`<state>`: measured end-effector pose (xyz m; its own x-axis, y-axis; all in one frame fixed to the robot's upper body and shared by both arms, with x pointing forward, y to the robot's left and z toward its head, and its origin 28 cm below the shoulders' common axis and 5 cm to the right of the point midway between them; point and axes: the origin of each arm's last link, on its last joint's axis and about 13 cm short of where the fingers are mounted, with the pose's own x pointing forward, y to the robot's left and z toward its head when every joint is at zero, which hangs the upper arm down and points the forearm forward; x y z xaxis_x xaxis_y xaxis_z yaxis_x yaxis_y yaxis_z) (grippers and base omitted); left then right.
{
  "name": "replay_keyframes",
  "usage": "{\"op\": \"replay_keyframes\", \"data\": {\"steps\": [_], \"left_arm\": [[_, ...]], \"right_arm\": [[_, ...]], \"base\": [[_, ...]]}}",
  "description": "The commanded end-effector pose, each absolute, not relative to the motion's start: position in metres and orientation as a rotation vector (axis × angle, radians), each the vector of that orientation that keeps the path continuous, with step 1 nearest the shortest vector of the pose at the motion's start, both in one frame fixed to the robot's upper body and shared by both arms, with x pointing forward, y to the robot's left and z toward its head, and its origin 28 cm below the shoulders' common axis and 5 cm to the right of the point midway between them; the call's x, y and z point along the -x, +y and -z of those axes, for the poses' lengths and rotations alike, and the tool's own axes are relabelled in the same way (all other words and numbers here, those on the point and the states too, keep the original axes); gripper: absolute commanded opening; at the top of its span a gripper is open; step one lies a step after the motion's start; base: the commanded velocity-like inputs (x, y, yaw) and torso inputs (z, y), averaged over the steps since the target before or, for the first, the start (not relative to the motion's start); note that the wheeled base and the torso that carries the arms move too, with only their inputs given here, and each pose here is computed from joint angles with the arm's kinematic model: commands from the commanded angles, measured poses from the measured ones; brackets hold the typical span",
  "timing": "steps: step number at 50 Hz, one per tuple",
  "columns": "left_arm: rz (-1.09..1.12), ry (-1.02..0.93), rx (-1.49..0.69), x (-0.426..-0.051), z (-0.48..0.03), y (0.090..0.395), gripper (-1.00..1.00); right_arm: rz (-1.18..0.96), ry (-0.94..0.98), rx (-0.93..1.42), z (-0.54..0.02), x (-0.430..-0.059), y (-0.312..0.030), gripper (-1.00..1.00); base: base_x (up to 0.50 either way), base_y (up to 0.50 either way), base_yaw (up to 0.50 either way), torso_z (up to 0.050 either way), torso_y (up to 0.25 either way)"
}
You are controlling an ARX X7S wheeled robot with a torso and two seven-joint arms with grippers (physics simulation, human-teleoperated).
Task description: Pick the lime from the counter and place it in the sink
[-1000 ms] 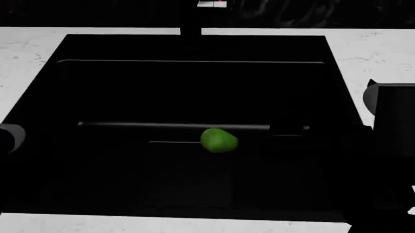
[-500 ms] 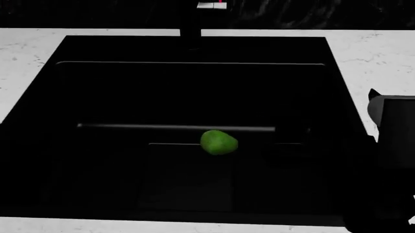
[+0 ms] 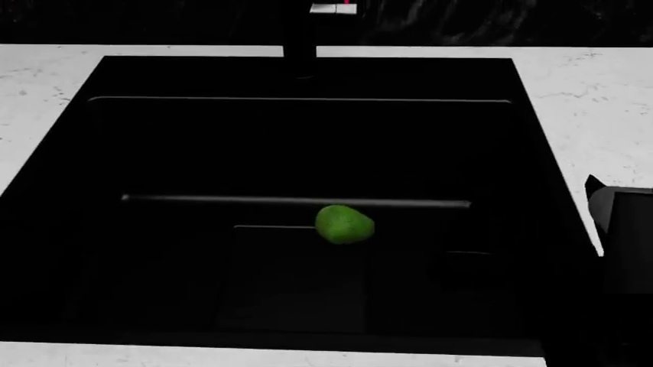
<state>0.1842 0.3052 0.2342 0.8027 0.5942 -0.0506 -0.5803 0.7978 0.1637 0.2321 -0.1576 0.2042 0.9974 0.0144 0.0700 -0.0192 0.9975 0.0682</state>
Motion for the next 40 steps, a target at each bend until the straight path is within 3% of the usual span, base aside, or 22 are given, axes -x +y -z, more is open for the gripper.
{"op": "replay_keyframes", "data": {"steps": [1, 23, 40], "left_arm": [[-0.740, 0.140, -0.142, -0.180, -0.241, 0.325, 1.00], [-0.788, 0.226, -0.144, -0.235, -0.237, 0.348, 1.00], [-0.899, 0.272, -0.119, -0.235, -0.227, 0.368, 1.00]], "right_arm": [[-0.020, -0.053, -0.086, -0.194, -0.234, -0.159, 1.00], [-0.051, -0.042, -0.101, -0.188, -0.241, -0.157, 1.00], [-0.057, -0.028, -0.112, -0.182, -0.242, -0.158, 1.00]], "base": [[0.00, 0.00, 0.00, 0.000, 0.000], [0.00, 0.00, 0.00, 0.000, 0.000], [0.00, 0.00, 0.00, 0.000, 0.000]]}}
